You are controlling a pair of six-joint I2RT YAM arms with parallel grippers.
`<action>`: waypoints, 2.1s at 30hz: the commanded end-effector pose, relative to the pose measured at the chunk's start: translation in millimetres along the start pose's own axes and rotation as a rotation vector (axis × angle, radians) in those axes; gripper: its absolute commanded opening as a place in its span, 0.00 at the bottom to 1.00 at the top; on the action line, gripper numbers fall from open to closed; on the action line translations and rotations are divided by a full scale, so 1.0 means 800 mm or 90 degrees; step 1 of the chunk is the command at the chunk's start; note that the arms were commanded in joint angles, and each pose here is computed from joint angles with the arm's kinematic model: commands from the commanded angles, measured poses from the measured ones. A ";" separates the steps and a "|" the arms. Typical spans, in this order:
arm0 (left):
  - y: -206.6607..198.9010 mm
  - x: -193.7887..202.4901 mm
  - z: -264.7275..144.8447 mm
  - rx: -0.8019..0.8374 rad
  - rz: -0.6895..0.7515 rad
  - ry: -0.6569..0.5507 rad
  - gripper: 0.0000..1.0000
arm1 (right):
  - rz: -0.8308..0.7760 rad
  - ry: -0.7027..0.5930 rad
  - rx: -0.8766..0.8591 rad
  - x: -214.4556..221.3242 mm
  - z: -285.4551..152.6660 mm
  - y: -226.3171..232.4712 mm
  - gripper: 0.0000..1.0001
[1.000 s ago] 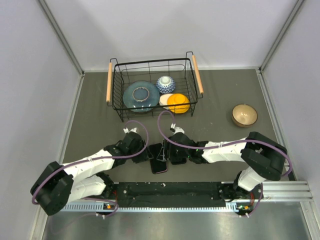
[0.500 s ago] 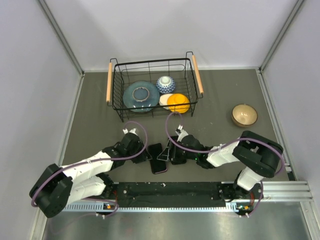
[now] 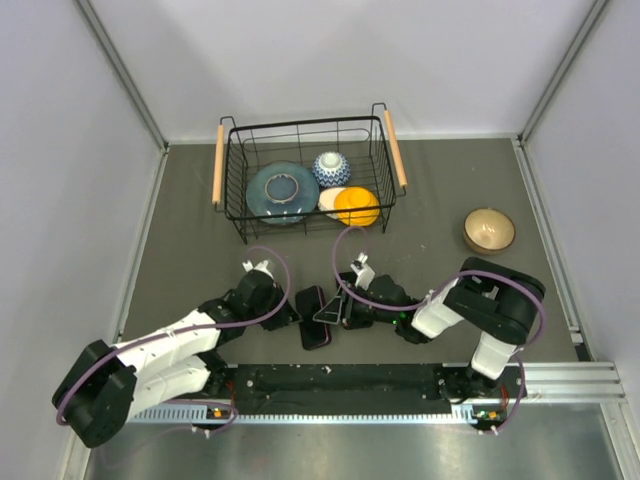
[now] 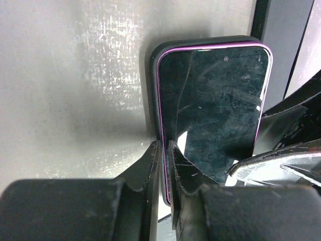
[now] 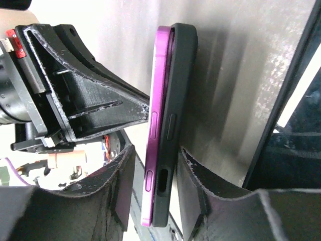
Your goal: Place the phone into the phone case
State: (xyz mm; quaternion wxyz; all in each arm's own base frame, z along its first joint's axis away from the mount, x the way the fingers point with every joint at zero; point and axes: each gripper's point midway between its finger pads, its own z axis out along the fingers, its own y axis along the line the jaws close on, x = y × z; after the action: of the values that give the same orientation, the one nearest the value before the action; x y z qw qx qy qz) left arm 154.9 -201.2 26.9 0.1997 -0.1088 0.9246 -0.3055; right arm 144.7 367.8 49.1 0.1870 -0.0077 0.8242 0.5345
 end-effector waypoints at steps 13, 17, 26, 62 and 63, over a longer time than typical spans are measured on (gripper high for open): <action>-0.014 0.016 -0.007 0.040 0.008 0.039 0.11 | 0.024 -0.033 -0.156 -0.011 -0.007 0.060 0.29; -0.013 0.015 -0.008 0.036 0.012 0.039 0.12 | 0.029 -0.045 -0.122 -0.011 -0.012 0.042 0.11; -0.018 0.013 -0.010 0.039 0.018 0.041 0.12 | 0.005 -0.016 -0.014 -0.005 -0.003 0.015 0.11; -0.187 -0.021 -0.143 0.457 0.140 -0.054 0.89 | -0.088 -0.130 -0.315 -0.066 -0.136 0.174 0.00; -0.189 -0.016 -0.145 0.470 0.126 -0.039 0.89 | -0.086 -0.133 -0.324 -0.066 -0.139 0.176 0.00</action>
State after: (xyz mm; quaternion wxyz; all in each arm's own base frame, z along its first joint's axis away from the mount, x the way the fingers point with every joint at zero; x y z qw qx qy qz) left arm 135.7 -240.8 173.0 0.2827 0.0321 0.8078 -0.5162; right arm 140.2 322.0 166.9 0.2679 -0.0332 0.7309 0.6268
